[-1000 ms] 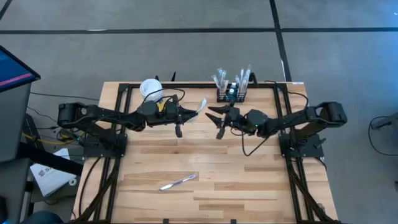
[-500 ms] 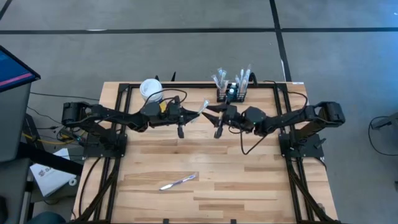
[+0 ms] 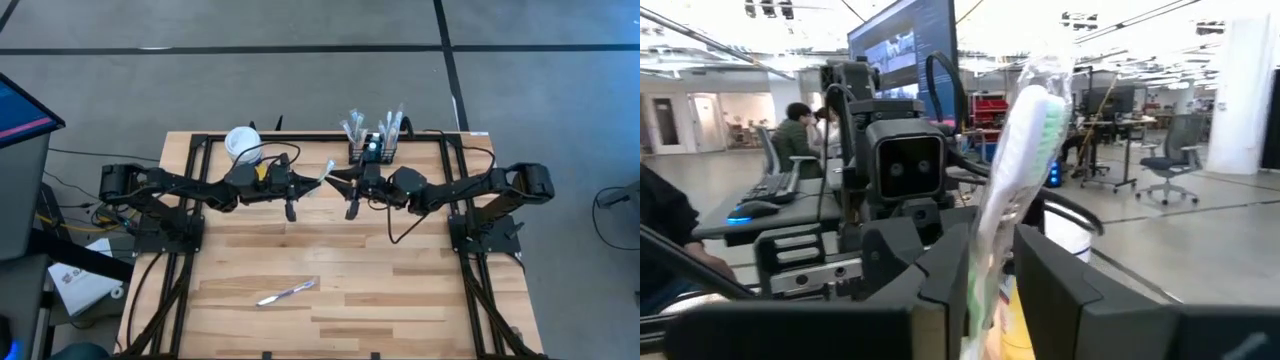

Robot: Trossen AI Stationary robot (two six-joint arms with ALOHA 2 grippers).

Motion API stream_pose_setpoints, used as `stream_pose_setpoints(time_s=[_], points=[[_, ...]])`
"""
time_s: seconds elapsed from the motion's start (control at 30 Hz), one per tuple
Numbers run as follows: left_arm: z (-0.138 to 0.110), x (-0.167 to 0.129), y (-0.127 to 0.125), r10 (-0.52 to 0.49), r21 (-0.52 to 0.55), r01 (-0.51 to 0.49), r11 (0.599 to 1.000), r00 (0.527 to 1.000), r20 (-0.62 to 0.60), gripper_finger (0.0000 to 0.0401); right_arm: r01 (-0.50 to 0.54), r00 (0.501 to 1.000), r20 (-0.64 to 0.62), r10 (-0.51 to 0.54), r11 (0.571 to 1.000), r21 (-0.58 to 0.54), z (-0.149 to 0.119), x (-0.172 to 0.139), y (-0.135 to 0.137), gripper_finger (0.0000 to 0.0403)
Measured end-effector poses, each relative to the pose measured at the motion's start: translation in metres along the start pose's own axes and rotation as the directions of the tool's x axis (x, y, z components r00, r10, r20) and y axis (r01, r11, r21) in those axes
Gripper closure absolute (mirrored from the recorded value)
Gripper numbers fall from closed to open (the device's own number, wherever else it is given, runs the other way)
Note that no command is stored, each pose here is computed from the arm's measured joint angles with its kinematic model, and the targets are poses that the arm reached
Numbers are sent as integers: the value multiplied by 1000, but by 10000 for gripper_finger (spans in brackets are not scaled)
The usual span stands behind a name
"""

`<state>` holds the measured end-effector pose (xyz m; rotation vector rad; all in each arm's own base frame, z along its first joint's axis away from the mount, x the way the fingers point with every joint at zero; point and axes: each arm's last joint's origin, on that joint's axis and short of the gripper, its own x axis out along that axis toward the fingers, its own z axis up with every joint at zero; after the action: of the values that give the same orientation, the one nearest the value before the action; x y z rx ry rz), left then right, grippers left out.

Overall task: Pick & Place toothbrushing station
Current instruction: Put the green toothbrush into the black mesh organizer

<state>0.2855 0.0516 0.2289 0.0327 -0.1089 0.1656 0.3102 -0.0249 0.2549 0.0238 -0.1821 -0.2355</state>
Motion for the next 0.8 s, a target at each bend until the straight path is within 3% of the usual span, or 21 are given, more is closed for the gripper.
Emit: stream_pose_setpoints(time_s=[0.53, 0.8], points=[[2, 0, 0, 0, 6, 0, 1000, 1000, 16, 393, -9, 1000, 18, 9, 1000, 15, 4, 3, -2, 337], [-6, 6, -1, -2, 5, 2, 1000, 1000, 8, 393, -8, 999, -44, 8, 1000, 5, 7, 9, -1, 338]])
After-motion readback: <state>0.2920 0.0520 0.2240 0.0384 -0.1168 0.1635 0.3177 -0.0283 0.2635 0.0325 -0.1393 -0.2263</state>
